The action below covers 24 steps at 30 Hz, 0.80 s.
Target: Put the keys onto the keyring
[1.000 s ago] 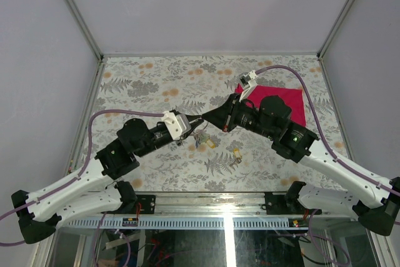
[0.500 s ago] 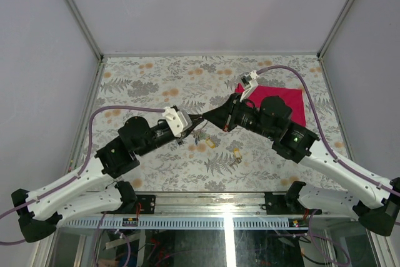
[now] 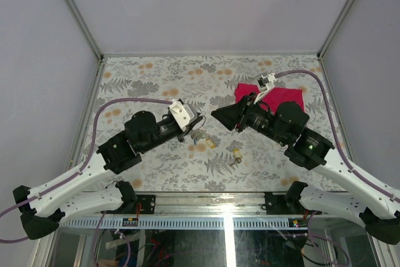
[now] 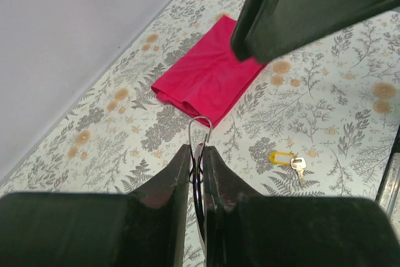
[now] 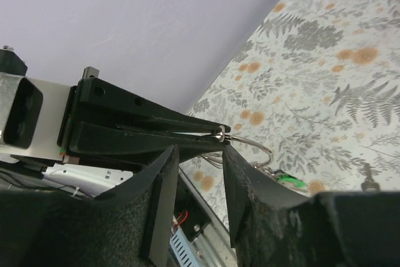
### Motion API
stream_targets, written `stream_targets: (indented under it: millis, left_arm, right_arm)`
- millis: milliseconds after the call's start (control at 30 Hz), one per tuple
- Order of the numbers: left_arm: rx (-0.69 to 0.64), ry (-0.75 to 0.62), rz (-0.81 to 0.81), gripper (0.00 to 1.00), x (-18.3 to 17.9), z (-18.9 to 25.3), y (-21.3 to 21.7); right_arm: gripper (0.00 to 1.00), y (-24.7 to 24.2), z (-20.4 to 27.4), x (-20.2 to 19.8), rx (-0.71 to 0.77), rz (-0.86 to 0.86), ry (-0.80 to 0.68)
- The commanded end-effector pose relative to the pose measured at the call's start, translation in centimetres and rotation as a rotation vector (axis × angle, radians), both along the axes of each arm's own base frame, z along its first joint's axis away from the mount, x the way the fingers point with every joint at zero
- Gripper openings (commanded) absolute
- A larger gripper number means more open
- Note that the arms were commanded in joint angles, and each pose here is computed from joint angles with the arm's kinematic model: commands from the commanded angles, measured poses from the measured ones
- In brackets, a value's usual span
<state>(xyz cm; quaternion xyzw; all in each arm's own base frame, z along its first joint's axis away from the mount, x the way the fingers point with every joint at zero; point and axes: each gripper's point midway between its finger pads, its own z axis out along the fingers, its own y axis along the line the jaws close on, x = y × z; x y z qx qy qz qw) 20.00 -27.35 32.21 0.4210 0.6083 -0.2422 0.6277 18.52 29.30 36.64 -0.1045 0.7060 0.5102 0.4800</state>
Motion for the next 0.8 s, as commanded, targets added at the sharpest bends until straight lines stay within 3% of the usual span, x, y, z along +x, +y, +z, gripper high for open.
stream_targets:
  millis: [0, 367, 767]
  left_arm:
    - [-0.028, -0.044, 0.044, 0.01, 0.7, 2.2, 0.6]
    - [0.008, -0.024, 0.106, 0.0, 1.7, 1.0, 1.1]
    - [0.003, 0.004, 0.139, 0.0, 1.9, -0.4, 1.4]
  right_arm:
    - [0.41, -2.3, 0.2, 0.7, -0.035, -0.106, -0.053]
    - [0.41, -4.4, -5.8, 1.1, -0.175, -0.2, 0.083]
    - [0.45, -9.7, -18.2, 0.2, -0.684, -0.301, 0.351]
